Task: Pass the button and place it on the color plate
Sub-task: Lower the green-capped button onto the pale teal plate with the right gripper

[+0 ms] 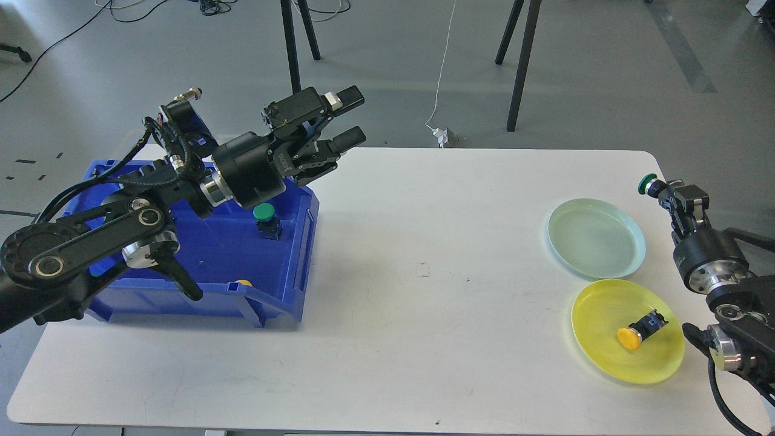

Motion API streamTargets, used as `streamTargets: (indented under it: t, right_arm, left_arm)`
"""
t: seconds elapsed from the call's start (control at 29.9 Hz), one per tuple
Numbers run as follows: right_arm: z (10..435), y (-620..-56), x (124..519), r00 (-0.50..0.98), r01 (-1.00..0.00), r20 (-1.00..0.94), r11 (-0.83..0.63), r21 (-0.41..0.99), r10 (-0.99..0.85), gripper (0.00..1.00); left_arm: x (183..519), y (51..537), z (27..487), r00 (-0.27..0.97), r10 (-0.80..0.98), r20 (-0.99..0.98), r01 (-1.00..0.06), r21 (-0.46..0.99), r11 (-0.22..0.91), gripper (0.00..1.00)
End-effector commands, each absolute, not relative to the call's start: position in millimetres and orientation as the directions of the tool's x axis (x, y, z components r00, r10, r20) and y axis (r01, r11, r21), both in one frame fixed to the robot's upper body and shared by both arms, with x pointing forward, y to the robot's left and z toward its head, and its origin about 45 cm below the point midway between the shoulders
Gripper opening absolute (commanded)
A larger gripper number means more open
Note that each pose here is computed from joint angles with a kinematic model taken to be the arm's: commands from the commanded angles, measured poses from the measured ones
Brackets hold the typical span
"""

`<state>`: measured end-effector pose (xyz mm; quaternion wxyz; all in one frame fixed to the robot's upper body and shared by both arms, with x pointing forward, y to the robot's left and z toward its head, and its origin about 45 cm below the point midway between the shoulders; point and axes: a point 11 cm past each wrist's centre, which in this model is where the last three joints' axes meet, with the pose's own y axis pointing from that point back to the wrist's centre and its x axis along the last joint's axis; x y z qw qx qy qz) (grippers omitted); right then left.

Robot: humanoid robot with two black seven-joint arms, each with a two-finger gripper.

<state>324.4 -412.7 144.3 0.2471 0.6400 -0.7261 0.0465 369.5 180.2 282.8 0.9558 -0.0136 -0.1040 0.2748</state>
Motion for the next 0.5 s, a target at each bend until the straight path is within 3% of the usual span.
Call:
streamTargets:
  t: [0.0, 0.17, 0.33, 0.47]
  right_arm:
    - [119, -427, 312, -0.032, -0.919, 0.484, 0.216, 0.329, -0.874, 0.01]
    - [101, -414, 332, 0.015, -0.902, 0.485, 0.197, 0.383, -0.875, 0.1]
    - [92, -398, 352, 0.03, -0.901, 0.502, 0.194, 0.387, -0.864, 0.45]
    - [87, -386, 354, 0.041, -0.901, 0.485, 0.177, 0.395, -0.873, 0.61]
  left_arm:
    - [370, 179, 282, 0.827, 0.528, 0.19, -0.523, -0.084, 0.848, 0.86]
    - [369, 179, 282, 0.829, 0.526, 0.188, -0.52, -0.083, 0.85, 0.86]
    - [368, 180, 280, 0.829, 0.528, 0.185, -0.522, -0.082, 0.849, 0.87]
    - [368, 180, 279, 0.829, 0.529, 0.184, -0.524, -0.08, 0.848, 0.87]
